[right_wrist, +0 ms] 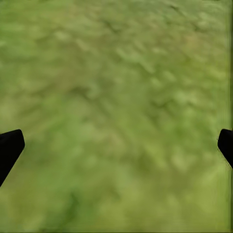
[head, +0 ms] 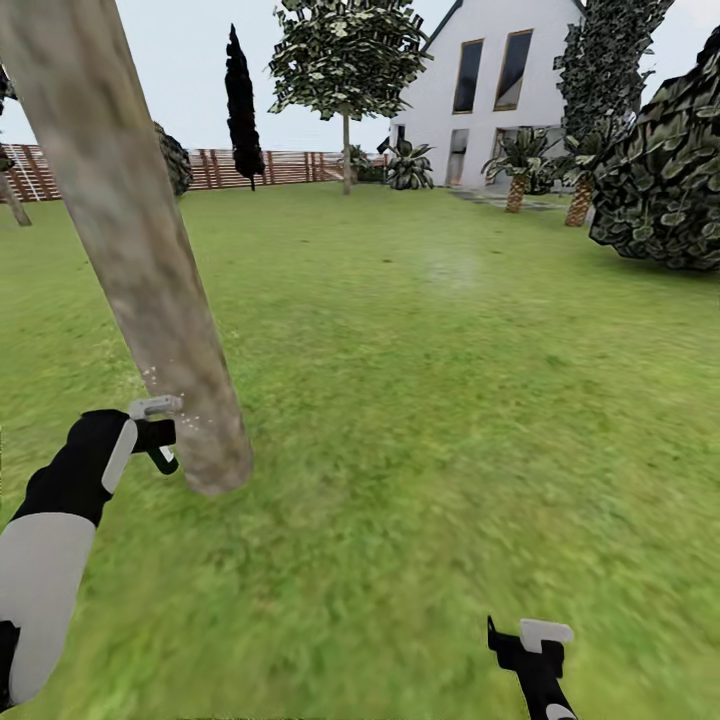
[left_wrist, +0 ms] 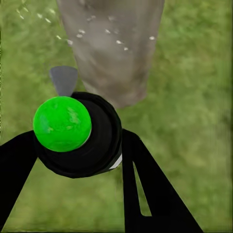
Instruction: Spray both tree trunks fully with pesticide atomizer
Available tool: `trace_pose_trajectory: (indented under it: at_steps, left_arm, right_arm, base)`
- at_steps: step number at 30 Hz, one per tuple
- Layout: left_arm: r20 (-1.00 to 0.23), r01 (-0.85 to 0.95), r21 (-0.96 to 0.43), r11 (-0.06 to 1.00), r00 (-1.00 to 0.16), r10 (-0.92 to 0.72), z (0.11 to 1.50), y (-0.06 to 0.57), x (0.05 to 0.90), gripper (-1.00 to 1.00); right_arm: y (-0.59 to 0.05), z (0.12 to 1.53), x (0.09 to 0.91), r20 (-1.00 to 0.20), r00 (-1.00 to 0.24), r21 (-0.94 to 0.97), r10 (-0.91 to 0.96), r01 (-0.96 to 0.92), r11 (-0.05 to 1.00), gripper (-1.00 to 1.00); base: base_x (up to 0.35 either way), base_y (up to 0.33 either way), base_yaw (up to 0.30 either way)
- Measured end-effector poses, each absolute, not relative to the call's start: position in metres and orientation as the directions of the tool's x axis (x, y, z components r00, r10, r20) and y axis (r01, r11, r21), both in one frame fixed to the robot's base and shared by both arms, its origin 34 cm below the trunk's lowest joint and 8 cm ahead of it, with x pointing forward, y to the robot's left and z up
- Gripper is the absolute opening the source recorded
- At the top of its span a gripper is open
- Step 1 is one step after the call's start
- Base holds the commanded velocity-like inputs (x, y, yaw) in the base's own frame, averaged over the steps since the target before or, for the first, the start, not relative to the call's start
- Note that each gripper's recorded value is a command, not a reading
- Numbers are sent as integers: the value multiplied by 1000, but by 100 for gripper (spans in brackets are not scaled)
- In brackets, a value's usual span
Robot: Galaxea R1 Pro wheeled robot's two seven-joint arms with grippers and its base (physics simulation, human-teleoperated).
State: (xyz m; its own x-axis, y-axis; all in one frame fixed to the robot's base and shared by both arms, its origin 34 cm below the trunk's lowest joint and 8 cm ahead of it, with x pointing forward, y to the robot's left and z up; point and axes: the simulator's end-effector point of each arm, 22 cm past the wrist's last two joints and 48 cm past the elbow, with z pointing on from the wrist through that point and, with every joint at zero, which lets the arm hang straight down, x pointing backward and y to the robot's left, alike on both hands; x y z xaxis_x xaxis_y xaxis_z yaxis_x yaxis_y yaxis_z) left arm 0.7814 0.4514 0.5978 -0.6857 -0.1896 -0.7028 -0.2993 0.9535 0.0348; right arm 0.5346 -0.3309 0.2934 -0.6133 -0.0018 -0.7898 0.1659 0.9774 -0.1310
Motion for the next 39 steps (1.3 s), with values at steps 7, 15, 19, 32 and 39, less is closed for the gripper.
trace_pose_trajectory:
  at_steps: [7, 15, 19, 32, 39]
  left_arm:
    - [-699, -338, 74, 938, -689, -193, 596, 460, 777, -100]
    - [-696, -343, 72, 937, -690, -199, 594, 461, 775, -100]
    - [-696, -342, 74, 937, -690, -197, 594, 461, 775, -100]
    - [-686, -357, 88, 930, -698, -204, 588, 471, 769, -100]
    - [-671, -354, 97, 930, -714, -202, 575, 470, 761, -100]
  right_arm:
    - [-331, 294, 534, -790, -613, -131, -2, 166, 977, 100]
    - [-332, 294, 534, -790, -614, -132, -3, 166, 977, 100]
    - [-331, 294, 534, -790, -614, -131, -2, 166, 977, 100]
    - [-331, 293, 534, -790, -613, -131, -2, 166, 977, 100]
    - [-331, 294, 534, -790, -613, -131, -2, 166, 977, 100]
  base:
    - [108, -270, 198]
    - [174, -245, 2]
    - [175, -244, 0]
    - [71, -262, 135]
    - [214, -203, 182]
